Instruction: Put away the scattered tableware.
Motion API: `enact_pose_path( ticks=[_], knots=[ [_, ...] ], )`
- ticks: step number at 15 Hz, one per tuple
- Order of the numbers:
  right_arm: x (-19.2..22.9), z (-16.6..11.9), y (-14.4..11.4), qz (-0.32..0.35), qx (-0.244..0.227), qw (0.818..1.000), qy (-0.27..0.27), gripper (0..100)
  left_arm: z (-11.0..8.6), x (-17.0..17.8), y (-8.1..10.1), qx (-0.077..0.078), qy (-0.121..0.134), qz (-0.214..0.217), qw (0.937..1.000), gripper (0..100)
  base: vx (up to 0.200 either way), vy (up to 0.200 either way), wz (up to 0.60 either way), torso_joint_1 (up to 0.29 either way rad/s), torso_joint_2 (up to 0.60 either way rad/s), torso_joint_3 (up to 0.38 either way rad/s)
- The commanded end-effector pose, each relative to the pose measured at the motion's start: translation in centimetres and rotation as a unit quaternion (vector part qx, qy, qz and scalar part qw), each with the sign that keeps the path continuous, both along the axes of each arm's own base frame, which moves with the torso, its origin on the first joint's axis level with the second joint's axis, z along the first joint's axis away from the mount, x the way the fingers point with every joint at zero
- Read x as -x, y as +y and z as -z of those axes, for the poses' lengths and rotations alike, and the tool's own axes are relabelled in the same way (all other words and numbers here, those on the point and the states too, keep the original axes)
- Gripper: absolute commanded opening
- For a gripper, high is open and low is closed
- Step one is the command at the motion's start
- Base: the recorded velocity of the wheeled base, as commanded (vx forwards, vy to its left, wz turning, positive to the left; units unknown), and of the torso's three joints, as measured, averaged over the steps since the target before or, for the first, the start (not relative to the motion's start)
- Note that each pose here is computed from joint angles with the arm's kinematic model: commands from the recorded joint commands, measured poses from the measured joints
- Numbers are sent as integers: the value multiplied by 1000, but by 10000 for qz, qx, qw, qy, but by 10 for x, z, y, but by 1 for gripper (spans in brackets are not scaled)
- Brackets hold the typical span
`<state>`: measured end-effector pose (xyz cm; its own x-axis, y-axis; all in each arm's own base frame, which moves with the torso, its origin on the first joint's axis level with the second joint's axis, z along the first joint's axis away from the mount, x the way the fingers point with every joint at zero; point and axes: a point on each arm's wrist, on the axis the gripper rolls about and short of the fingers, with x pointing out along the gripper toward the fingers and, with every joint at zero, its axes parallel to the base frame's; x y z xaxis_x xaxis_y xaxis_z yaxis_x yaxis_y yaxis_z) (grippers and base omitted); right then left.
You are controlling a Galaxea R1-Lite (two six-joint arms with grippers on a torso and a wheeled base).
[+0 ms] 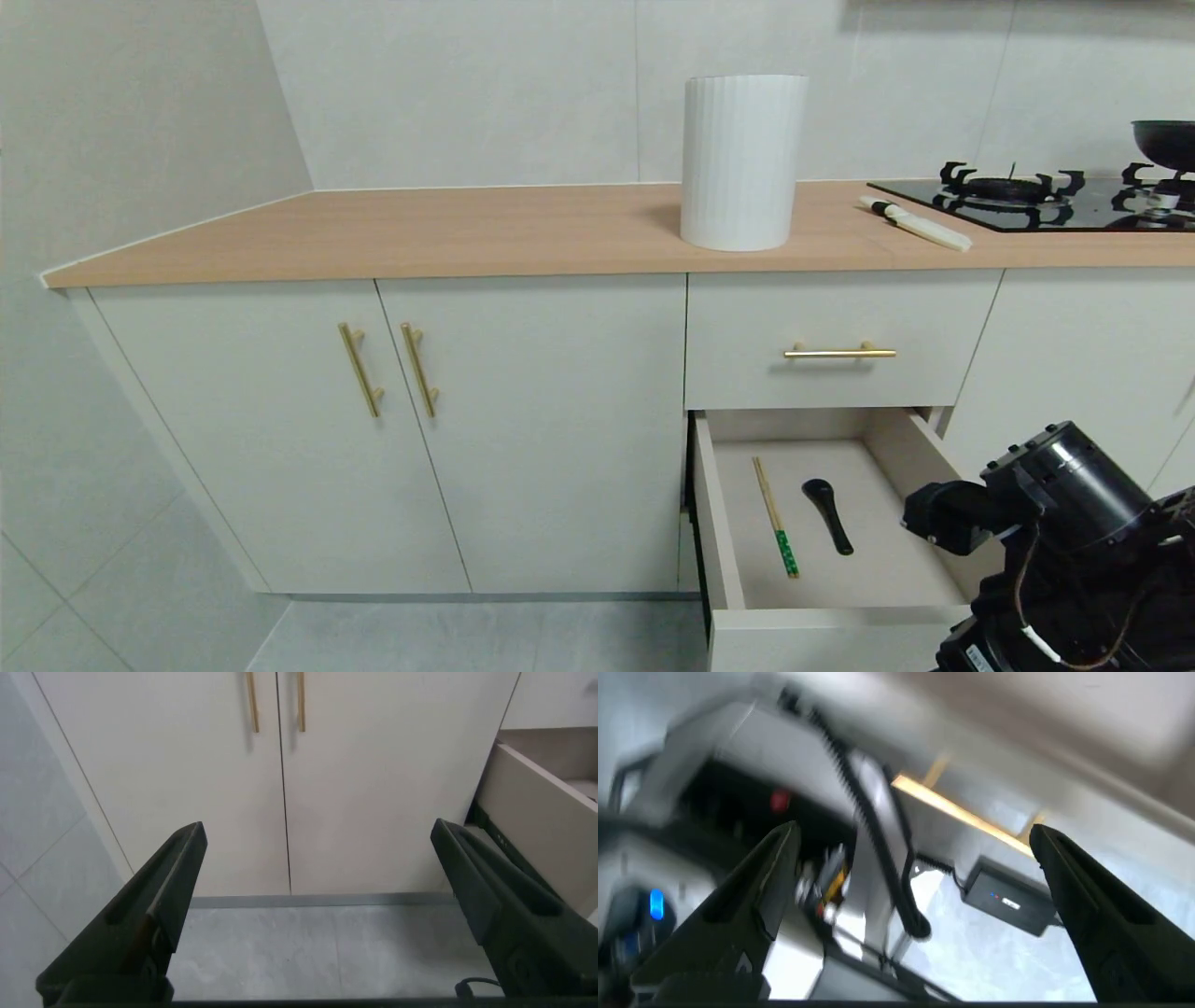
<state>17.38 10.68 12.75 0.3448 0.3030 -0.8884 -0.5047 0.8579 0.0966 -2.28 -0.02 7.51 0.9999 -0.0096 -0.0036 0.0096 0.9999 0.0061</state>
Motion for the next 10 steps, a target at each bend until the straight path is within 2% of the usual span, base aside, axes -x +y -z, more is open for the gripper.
enact_pose_path(
  ticks=[1, 10],
  knots=[
    [3, 2, 2, -132, -6, 9998, 134, 100, 0, 0, 0, 0, -3, 6, 10000, 100, 0, 0, 0, 0, 0, 0],
    [-14, 34, 11, -61, 427, 9964, 731, 100, 0, 0, 0, 0, -3, 6, 10000, 100, 0, 0, 0, 0, 0, 0]
  ],
)
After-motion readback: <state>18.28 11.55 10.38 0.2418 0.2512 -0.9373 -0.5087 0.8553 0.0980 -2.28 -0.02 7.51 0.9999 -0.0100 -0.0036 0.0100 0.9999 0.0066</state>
